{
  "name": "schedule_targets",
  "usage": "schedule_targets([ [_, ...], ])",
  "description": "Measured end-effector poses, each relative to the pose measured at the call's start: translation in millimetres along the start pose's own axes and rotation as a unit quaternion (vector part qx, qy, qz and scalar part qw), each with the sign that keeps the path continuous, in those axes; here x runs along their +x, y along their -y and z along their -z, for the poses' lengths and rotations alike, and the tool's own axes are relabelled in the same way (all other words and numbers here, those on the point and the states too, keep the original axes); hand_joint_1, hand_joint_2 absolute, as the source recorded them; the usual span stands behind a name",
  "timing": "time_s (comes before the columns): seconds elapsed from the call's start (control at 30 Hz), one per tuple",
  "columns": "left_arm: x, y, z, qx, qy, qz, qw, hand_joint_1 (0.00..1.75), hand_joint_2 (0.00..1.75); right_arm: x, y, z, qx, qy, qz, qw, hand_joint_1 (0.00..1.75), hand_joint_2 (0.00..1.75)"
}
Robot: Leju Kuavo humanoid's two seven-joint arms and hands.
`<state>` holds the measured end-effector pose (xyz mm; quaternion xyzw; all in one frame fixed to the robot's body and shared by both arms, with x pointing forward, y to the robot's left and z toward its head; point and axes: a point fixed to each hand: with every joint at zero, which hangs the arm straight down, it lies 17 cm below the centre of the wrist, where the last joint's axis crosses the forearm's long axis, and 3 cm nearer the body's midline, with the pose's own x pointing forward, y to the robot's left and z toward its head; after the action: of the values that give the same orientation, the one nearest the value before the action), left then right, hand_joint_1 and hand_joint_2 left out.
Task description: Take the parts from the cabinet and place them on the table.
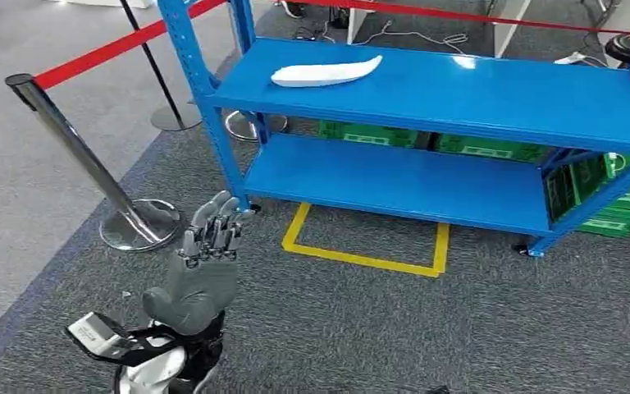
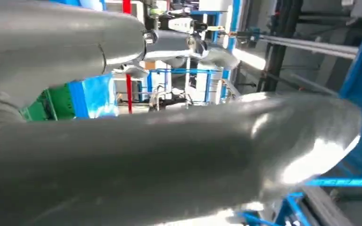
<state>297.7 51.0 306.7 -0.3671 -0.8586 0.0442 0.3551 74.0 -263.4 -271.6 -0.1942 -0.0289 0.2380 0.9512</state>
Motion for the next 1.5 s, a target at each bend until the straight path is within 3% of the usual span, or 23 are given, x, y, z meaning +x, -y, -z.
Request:
schedule_targets([
  [0.6,-4,12,-4,-0.035,-0.008,0.007,0.999,0.0,0.0,-3,1,1,-0.004,-0.003,-0.008,1.0,0.0,0.0],
  [1.5,-2,-1,-4,-0.005,-0.006,0.012,1.0,0.0,0.0,2,4,1,-0.007,0.004,-0.014,1.0,0.0,0.0],
])
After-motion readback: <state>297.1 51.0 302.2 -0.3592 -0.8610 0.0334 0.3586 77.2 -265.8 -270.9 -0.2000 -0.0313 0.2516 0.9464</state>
